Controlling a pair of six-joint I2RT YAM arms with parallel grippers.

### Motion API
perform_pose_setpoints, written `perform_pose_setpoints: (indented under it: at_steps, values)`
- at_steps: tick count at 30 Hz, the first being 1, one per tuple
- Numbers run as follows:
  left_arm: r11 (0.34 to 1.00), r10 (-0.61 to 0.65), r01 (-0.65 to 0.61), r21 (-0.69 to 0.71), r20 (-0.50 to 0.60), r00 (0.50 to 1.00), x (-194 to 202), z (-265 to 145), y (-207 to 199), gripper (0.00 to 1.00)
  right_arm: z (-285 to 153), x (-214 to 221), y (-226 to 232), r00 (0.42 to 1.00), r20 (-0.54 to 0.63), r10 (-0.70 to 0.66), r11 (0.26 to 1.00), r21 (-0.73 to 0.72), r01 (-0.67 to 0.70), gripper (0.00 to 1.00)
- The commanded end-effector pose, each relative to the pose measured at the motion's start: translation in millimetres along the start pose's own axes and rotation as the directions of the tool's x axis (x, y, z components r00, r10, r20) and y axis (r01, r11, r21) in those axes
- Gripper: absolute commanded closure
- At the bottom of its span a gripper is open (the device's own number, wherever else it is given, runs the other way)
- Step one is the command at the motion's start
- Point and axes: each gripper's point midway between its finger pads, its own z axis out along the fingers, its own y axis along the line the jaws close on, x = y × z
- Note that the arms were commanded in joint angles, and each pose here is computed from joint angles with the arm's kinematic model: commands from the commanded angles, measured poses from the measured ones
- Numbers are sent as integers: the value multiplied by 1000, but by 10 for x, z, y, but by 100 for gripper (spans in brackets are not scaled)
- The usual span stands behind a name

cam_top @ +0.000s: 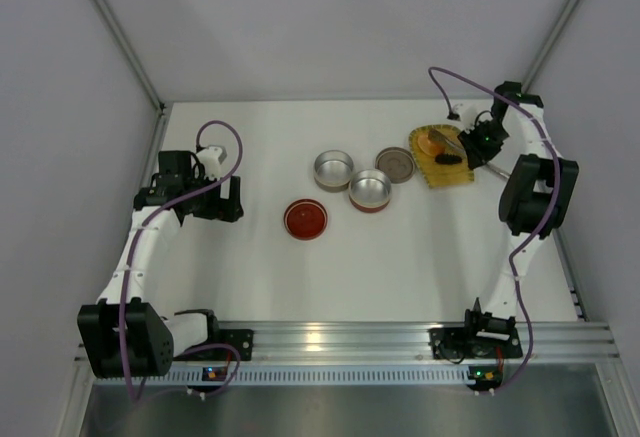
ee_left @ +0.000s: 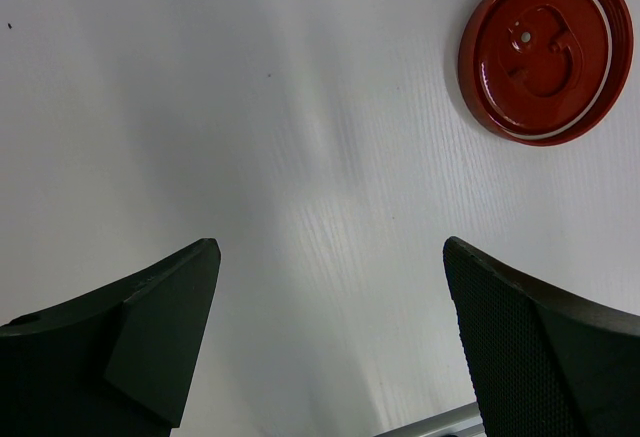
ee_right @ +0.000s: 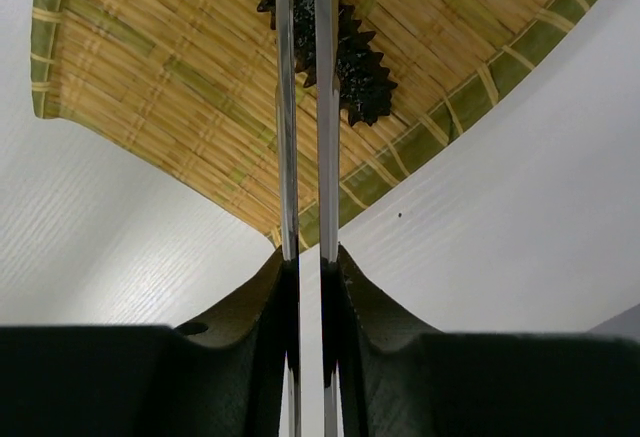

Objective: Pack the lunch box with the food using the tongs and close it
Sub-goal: Pick up the fake food from the plate.

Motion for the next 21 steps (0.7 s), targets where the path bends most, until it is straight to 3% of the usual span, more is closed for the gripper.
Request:
perform_pose_setpoints:
  at_steps: [1, 11, 14, 18, 21]
  values:
    - [1000, 13, -13, 8, 40, 999, -126, -3, -10, 2, -315, -78, 17, 999, 39, -25, 1000, 4, 25, 83]
    - [1000, 10, -11, 21, 43, 999, -122, -23, -45, 2, -594, -138, 104, 997, 65, -36, 999, 7, 36, 97]
    - [1000, 12, -13, 20, 49, 999, -130, -37, -48, 2, -624, -151, 89, 997, 66, -34, 999, 15, 33, 98]
    - [1000, 12, -13, 19, 44, 999, -121, -34, -45, 2, -601, -154, 25, 998, 64, -24, 999, 36, 22, 88]
    - [1000, 12, -13, 22, 40, 999, -110, -29, -45, 2, -586, -140, -5, 998, 51, -27, 999, 47, 25, 91]
